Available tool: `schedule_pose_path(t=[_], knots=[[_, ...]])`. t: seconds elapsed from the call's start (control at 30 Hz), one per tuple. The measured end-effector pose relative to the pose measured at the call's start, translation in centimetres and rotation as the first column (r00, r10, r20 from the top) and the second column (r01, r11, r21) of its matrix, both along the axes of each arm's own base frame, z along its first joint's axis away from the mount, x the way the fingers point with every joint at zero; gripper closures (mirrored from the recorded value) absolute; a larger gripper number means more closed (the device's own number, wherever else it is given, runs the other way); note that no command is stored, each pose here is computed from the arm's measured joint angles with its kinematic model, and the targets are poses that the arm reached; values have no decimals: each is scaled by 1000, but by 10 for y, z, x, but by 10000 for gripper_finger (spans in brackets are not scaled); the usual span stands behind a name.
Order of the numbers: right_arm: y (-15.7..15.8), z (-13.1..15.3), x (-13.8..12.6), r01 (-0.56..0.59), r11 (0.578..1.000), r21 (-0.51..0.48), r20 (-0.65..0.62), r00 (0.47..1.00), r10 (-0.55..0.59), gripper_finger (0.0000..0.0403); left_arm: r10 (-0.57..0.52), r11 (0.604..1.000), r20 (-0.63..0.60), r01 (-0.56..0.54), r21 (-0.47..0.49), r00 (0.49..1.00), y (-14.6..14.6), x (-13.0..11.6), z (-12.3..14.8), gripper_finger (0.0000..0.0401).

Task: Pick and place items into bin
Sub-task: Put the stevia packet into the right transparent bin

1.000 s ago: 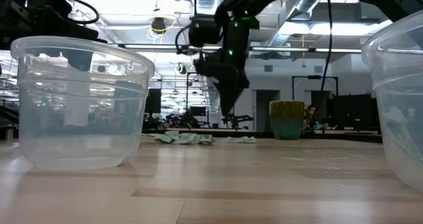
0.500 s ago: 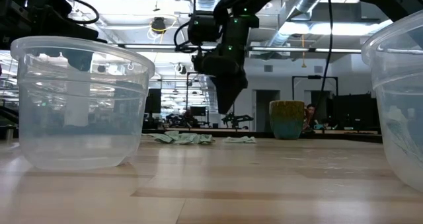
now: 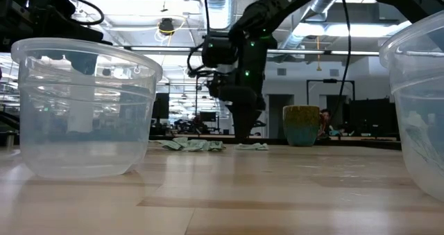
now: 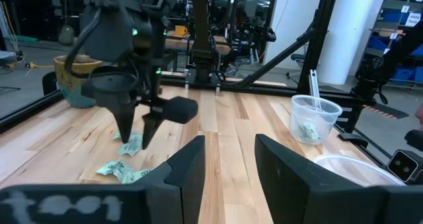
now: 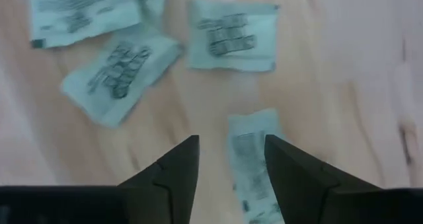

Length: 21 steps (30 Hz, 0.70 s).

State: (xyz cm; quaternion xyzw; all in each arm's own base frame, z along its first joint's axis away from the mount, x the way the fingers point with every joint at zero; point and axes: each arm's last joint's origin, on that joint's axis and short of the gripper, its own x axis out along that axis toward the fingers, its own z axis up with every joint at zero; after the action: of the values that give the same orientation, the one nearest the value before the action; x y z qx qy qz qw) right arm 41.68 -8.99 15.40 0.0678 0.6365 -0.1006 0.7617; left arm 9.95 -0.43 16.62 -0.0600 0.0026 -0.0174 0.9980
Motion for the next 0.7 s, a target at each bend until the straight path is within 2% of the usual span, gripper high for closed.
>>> schedule_pose_path(t=[0.3, 0.57, 0.7], knots=[[-9, -16, -10, 53, 999, 13, -14, 999, -53, 286, 0, 1000, 0, 0, 0, 1000, 0, 0, 0, 280], [-3, -17, -9, 66, 998, 17, -12, 998, -66, 391, 0, 1000, 0, 0, 0, 1000, 0, 0, 0, 280], [-1, -15, -8, 84, 996, 19, -20, 996, -84, 390, 0, 1000, 0, 0, 0, 1000, 0, 0, 0, 280]])
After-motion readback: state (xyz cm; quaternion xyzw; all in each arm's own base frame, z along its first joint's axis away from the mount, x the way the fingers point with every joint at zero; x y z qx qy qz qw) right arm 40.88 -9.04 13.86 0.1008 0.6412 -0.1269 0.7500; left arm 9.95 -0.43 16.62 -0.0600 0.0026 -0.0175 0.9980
